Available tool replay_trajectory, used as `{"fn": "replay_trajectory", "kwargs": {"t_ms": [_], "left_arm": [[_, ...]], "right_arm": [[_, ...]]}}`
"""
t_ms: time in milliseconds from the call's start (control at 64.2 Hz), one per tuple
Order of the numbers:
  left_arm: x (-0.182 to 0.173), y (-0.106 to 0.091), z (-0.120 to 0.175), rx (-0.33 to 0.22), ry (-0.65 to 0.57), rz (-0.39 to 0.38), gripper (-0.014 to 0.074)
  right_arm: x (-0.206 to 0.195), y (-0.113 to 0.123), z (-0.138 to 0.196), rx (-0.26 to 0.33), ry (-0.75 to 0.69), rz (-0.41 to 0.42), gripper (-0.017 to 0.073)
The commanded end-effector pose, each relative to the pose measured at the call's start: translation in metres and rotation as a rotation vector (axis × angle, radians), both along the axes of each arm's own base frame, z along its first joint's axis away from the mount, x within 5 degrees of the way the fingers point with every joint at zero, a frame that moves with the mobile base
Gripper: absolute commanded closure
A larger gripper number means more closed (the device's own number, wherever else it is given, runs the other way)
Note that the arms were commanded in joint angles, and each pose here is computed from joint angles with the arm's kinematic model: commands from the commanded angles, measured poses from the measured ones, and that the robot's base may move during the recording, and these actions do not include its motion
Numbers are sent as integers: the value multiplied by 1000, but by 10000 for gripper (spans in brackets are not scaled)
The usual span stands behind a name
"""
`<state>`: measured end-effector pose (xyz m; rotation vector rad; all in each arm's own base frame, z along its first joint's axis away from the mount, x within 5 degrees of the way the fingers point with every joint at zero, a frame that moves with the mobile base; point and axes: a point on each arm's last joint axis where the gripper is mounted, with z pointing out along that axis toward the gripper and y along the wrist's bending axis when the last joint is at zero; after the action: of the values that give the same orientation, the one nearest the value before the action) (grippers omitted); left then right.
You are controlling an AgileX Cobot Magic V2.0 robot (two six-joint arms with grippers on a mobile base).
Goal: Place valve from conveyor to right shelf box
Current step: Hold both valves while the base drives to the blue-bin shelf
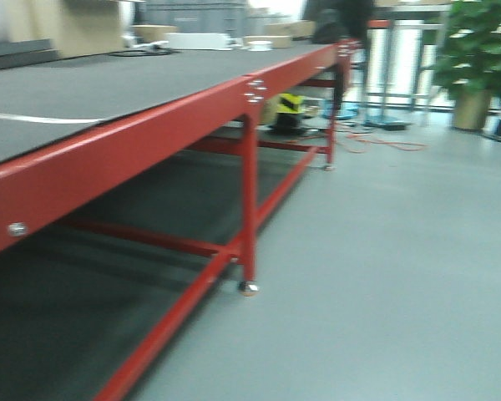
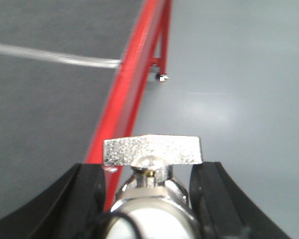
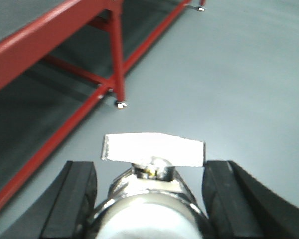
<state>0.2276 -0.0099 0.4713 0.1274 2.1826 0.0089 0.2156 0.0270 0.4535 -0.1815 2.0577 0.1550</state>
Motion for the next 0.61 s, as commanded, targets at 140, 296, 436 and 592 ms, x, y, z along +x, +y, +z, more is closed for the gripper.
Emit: {"fn": "replay_trajectory", "kwargs": {"t_ms": [140, 296, 436, 592], "left_arm": [[-3, -2, 9, -15, -67, -5, 705], [-3, -2, 9, -15, -67, -5, 705], [-3, -2, 9, -15, -67, -5, 705], [-3, -2, 9, -15, -67, -5, 705]], "right_arm": [[-2, -2, 14, 4, -100, -13, 711], [-2, -2, 14, 4, -100, -13, 711], [-2, -2, 14, 4, -100, -13, 711], [-2, -2, 14, 4, -100, -13, 711]]}}
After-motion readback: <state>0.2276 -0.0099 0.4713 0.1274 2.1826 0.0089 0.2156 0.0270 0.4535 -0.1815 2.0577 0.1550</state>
